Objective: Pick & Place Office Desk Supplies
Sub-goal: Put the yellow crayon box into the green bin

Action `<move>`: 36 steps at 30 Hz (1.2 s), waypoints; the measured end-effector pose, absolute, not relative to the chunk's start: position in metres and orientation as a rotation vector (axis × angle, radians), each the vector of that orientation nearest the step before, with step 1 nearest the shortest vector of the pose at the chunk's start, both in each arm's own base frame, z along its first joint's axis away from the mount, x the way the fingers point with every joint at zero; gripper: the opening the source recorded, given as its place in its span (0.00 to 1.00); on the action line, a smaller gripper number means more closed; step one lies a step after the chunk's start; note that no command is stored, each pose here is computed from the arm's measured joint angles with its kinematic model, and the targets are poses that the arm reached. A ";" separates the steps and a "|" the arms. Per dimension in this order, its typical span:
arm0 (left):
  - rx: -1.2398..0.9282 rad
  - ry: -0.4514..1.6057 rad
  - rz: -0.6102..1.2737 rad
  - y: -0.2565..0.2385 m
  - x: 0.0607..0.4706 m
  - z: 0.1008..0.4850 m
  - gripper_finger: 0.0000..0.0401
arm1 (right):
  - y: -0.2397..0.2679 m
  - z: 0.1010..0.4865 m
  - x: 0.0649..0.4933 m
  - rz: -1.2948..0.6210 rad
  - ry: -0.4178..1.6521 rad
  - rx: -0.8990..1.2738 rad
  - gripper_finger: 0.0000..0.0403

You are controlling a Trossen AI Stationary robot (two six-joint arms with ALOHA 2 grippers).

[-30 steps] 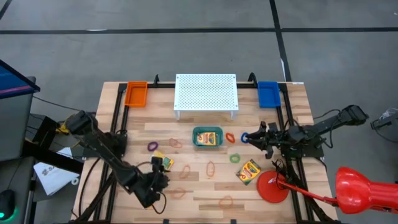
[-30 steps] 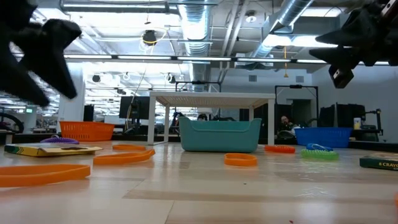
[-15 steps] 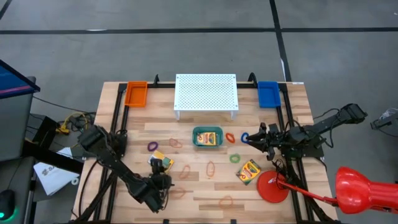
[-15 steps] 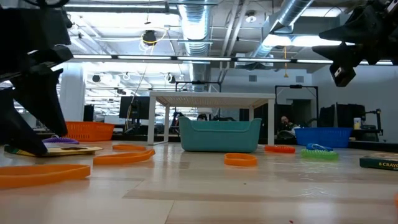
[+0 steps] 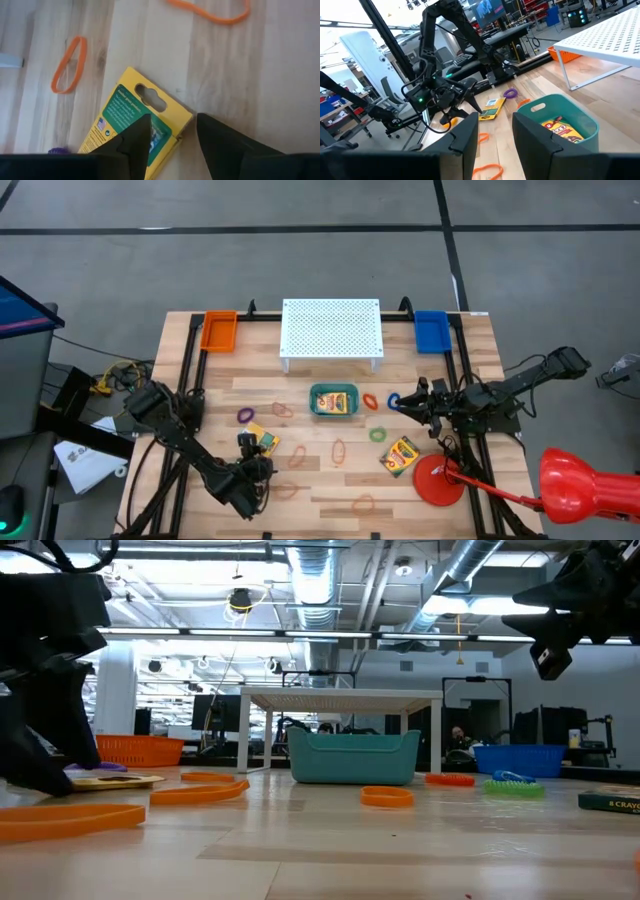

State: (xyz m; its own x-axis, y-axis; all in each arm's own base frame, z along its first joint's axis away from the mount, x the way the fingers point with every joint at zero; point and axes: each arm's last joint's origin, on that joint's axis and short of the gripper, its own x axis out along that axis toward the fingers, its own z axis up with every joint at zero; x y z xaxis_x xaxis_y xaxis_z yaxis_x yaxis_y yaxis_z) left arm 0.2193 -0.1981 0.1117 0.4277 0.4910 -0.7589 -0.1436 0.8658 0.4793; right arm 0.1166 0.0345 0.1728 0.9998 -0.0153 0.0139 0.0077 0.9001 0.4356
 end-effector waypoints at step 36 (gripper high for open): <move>0.045 0.901 0.554 -0.176 0.224 0.121 0.00 | 0.035 0.173 0.117 -0.011 -0.020 0.452 0.29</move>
